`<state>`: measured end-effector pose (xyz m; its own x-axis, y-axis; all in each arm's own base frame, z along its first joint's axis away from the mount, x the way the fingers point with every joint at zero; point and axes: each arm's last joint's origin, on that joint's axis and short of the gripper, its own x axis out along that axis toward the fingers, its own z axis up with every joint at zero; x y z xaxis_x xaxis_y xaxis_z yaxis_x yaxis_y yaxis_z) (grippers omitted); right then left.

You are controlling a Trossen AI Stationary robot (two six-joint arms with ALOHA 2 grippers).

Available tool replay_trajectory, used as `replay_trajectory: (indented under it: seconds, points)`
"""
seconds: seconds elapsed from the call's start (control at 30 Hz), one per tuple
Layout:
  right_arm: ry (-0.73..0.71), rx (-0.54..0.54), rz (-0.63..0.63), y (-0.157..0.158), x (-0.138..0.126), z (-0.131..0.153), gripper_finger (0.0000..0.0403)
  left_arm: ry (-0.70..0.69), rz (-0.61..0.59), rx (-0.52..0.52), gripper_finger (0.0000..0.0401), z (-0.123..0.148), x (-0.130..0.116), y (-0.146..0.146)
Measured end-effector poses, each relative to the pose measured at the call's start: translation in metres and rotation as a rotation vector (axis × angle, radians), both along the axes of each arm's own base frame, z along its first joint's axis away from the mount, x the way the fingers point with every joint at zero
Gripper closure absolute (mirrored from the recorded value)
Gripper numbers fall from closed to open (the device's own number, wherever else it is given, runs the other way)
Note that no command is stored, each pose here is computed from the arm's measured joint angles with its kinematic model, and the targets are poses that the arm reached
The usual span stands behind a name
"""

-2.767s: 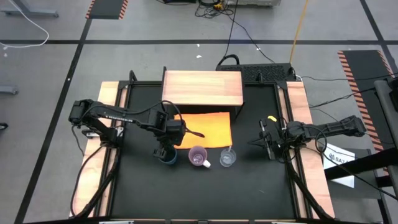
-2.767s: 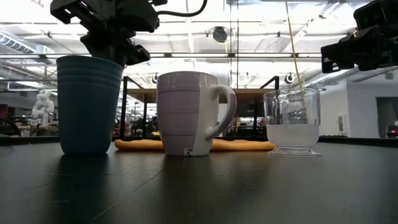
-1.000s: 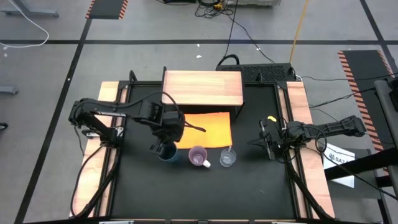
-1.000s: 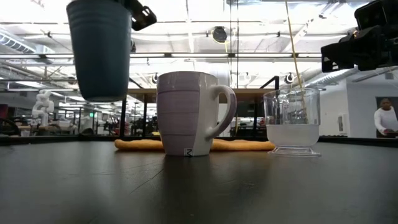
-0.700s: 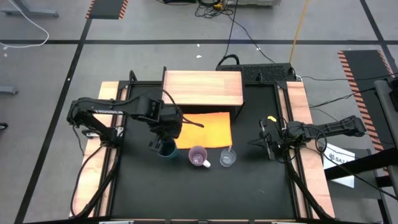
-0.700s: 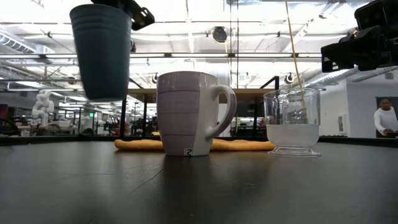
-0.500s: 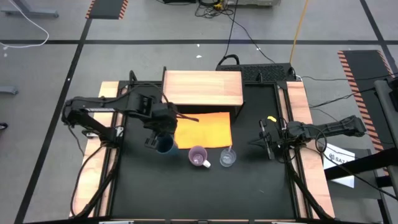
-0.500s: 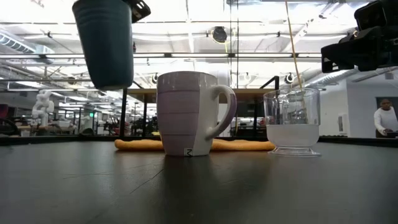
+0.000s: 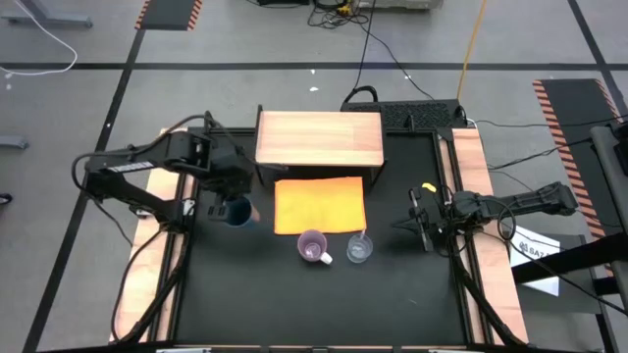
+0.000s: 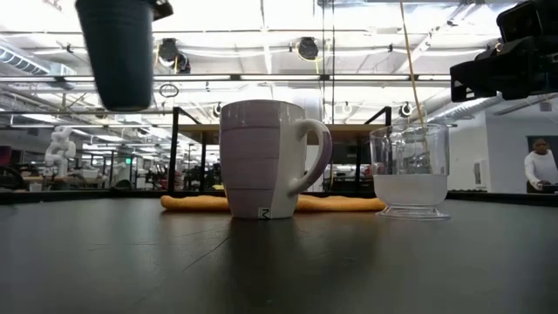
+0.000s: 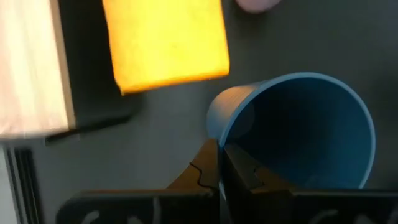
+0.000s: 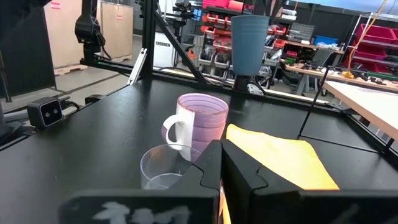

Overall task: Stack small to large cups/mugs on shelf
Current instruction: Put the blue cup on the shelf

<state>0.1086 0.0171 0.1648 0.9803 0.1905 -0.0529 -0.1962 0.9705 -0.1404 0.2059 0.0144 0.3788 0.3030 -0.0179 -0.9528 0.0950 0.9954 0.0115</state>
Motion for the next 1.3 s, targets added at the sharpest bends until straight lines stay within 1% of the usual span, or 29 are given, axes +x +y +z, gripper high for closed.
replay_trajectory:
  seconds: [0.2,0.4,0.53,0.83,1.17,1.3]
  points:
    - [0.0,-0.001,0.0,0.0,0.0,0.0,0.0403,-0.058,0.024,0.021,0.04,0.011,-0.019,0.0]
    - [0.0,0.0,0.0,0.0,0.0,0.0,0.0403,-0.154,0.051,0.062,0.04,0.027,-0.048,-0.001]
    - [0.0,0.0,0.0,0.0,0.0,0.0,0.0403,-0.198,0.087,0.067,0.04,0.033,-0.066,-0.002]
    - [0.0,0.0,0.0,0.0,0.0,0.0,0.0403,-0.229,0.184,0.071,0.04,0.04,-0.101,-0.004]
    - [0.0,0.0,0.0,0.0,0.0,0.0,0.0403,-0.339,0.243,0.069,0.04,0.047,-0.135,-0.006]
    - [0.004,0.0,0.0,0.0,0.0,0.0,0.0403,-0.368,0.28,0.049,0.04,0.043,-0.15,-0.007]
